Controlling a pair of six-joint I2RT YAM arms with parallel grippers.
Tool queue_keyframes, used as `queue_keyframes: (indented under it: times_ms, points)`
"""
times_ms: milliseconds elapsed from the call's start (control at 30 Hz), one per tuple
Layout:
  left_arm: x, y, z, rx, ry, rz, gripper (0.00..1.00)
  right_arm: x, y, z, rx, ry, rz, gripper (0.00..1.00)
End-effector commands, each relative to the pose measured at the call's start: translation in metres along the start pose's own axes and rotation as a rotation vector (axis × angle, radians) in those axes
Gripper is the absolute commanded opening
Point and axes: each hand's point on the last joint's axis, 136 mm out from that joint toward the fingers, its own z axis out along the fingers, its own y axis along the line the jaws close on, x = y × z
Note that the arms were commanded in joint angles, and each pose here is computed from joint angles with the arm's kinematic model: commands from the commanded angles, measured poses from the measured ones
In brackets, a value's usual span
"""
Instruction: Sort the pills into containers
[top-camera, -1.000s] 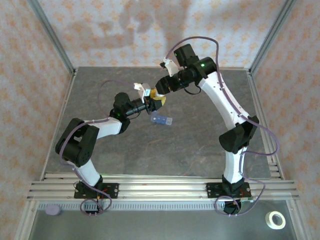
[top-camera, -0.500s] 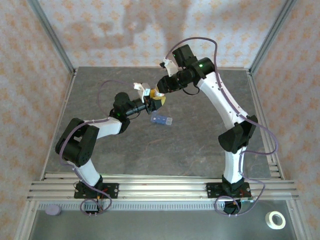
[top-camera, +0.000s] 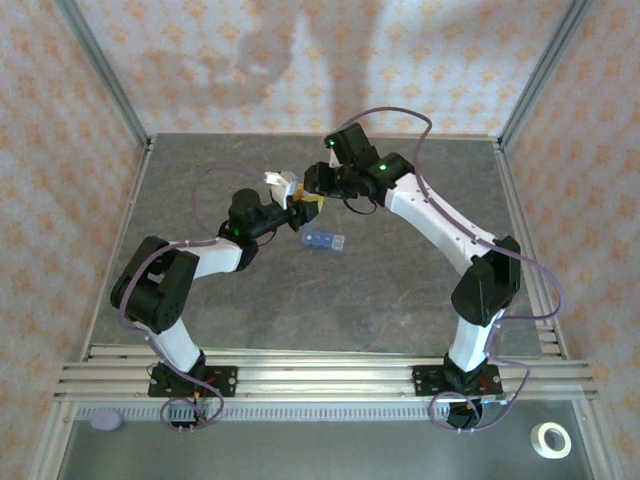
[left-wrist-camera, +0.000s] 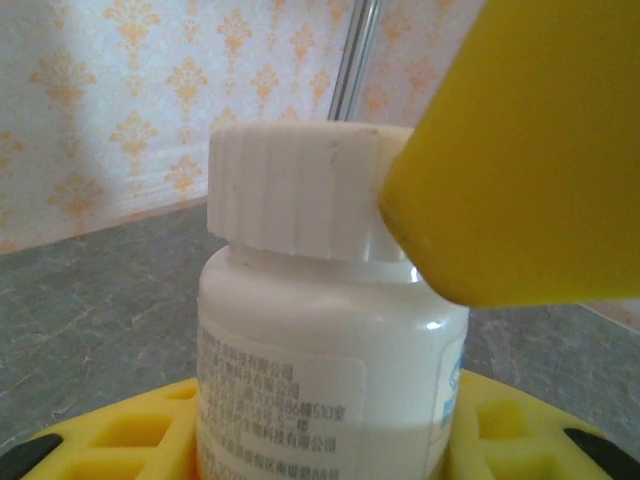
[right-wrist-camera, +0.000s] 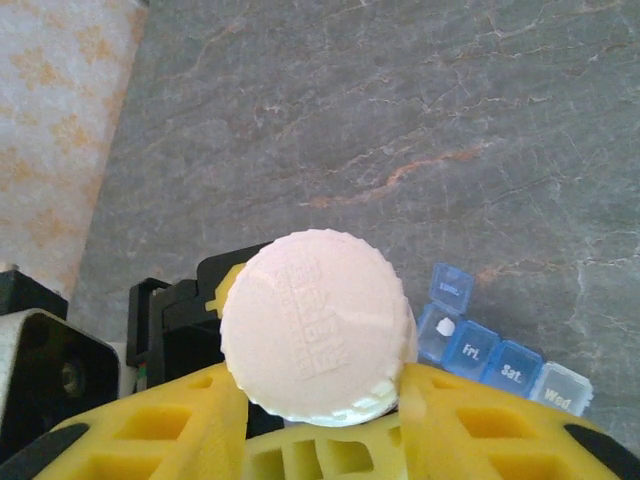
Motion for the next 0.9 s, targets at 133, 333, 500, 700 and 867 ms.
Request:
queue_keyframes:
  times_ms: [133,333,500,700,867]
  points:
    - [-0.051,-0.027,-0.001,0.103,-0.149,0.104,0.0,-0.015,0.006,-0.053,-0.108,-0.017,-0.263,0.69]
    - [-0.05,-0.037,-0.001,0.175,-0.139,0.079,0.0,-0.02,-0.007,-0.081,-0.142,-0.015,-0.359,0.72]
    - [-0.05,-0.042,-0.001,0.208,-0.132,0.058,0.0,-0.022,0.006,-0.08,-0.179,0.078,-0.403,0.73]
    - [-0.053,-0.045,0.0,0.227,-0.136,0.051,0.0,-0.026,0.012,-0.066,-0.163,0.123,-0.418,0.74]
    - [-0.053,-0.045,0.0,0.23,-0.134,0.051,0.0,-0.02,0.015,-0.056,-0.149,0.155,-0.438,0.73]
